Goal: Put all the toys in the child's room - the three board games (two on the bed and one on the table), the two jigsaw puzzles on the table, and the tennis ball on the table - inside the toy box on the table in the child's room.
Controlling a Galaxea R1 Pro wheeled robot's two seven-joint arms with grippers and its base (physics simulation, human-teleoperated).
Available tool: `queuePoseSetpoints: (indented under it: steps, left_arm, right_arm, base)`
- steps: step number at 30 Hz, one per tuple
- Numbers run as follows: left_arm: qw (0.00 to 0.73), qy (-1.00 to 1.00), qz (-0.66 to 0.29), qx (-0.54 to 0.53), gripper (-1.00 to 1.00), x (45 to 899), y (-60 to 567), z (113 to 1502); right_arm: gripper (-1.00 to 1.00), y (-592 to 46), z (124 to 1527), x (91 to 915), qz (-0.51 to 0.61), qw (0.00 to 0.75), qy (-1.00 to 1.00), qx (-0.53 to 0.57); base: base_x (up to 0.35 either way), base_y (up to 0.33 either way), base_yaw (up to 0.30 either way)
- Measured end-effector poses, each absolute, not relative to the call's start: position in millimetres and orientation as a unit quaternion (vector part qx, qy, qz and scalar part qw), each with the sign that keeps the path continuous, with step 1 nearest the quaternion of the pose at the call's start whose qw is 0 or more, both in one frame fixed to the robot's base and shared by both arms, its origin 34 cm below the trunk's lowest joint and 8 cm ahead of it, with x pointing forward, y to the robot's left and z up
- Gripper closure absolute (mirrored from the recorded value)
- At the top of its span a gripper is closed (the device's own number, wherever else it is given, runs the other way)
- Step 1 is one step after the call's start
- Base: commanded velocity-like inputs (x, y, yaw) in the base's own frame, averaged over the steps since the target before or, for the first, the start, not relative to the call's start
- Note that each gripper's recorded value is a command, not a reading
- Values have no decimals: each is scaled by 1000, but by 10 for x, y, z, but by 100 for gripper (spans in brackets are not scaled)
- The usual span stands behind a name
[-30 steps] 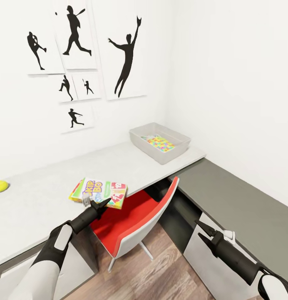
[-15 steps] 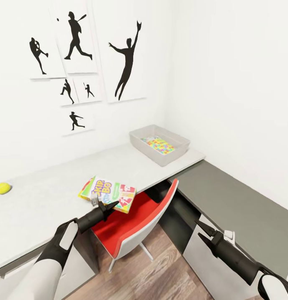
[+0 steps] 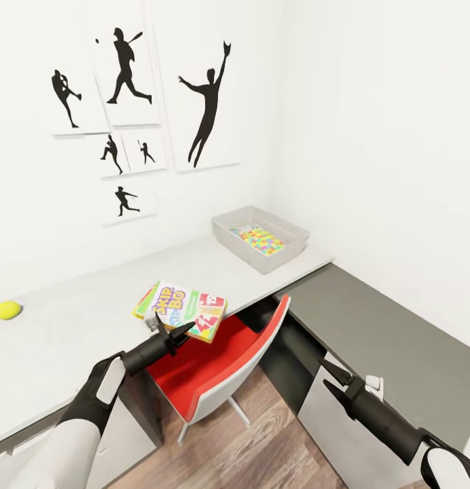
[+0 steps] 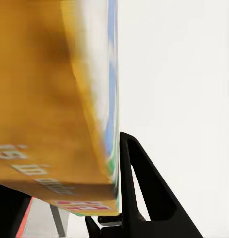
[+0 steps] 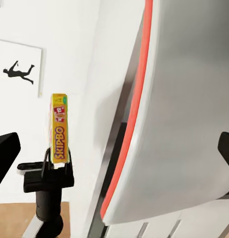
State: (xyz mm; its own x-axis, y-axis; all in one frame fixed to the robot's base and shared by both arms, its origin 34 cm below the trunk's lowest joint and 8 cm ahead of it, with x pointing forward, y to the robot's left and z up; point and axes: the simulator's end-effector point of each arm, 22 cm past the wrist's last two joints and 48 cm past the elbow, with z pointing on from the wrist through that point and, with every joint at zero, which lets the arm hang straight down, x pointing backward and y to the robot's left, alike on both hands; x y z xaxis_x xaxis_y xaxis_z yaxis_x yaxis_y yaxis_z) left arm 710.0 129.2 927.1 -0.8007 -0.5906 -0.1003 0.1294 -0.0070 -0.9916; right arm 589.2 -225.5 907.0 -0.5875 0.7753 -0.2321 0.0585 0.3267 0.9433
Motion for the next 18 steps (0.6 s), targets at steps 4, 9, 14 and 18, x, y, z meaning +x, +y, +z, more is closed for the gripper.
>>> queuePoseSetpoints:
  steps: [4, 9, 14, 18]
  left_arm:
    - [241, 668, -691, -137, 100, 7040, 1170, 9524]
    - [207, 715, -665, -57, 100, 6841, 1027, 9648]
    - [209, 737, -641, -40, 100, 6816, 1247, 9661]
    - [219, 732, -645, -26, 100, 6773, 1614, 9839]
  right_arm:
    - [-100, -2255, 9123, 5885, 506, 354, 733, 284]
    - [-100, -2255, 9184, 5876, 506, 354, 733, 284]
    - [-100, -2254, 9246, 5868, 506, 354, 733, 284]
    - [-100, -2202, 9288, 5851, 508, 351, 735, 280]
  base:
    - [0, 0, 0]
    - [0, 0, 0]
    - [0, 0, 0]
    - [0, 0, 0]
